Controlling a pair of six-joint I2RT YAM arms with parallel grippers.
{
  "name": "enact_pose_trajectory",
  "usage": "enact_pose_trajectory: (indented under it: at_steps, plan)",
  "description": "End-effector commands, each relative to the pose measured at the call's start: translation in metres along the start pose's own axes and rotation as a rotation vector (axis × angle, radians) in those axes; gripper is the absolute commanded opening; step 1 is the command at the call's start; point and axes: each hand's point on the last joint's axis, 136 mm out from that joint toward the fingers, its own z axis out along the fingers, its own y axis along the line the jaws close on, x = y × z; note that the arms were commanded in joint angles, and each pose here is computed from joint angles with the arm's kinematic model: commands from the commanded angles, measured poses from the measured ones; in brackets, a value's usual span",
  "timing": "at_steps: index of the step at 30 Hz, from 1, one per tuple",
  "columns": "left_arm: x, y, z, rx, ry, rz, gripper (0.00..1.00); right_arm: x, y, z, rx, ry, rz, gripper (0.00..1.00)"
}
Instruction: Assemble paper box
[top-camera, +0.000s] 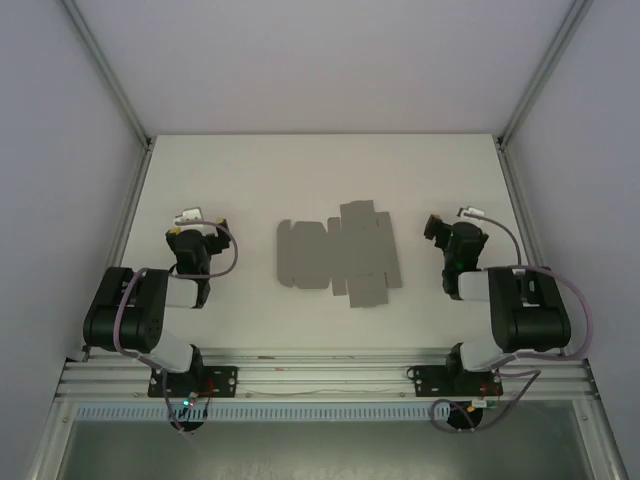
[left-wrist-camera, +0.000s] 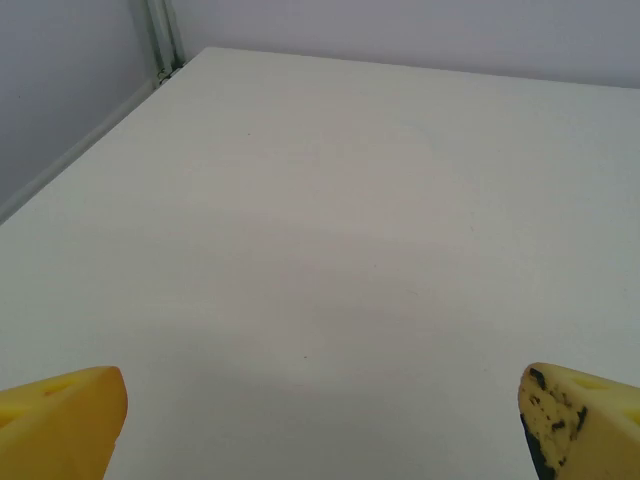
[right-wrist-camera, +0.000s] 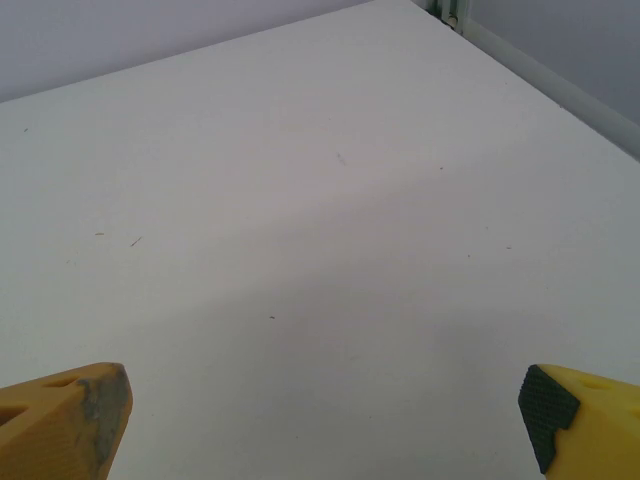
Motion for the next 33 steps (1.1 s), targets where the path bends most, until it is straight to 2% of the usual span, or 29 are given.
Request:
enact_pose_trajectory:
  at_steps: [1,15,17,23,28,30,33]
  plan:
    - [-0.016,-0.005,0.0,0.015,-0.051,0.005,1.0,-0.014,0.0,0.0,0.006,-0.04,0.02,1.0]
    - [-0.016,-0.004,0.001,0.012,-0.048,0.005,1.0,-0.013,0.0,0.001,0.006,-0.037,0.022,1.0]
    - [-0.015,-0.011,0.002,0.05,-0.038,0.024,1.0,-0.013,0.0,0.001,0.005,-0.037,0.022,1.0]
    - [-0.016,-0.011,0.001,0.054,-0.044,0.023,1.0,-0.013,-0.001,0.0,0.006,-0.04,0.023,1.0]
    - [-0.048,-0.007,-0.008,0.023,-0.018,0.013,1.0,-0.038,0.005,-0.01,-0.001,-0.022,0.01,1.0]
    - [-0.058,-0.006,-0.017,0.019,0.003,-0.043,1.0,-0.052,0.006,-0.018,0.011,0.009,0.03,1.0]
    - [-0.069,-0.027,-0.03,0.129,0.071,-0.132,1.0,-0.071,0.026,-0.033,-0.058,0.028,0.122,1.0]
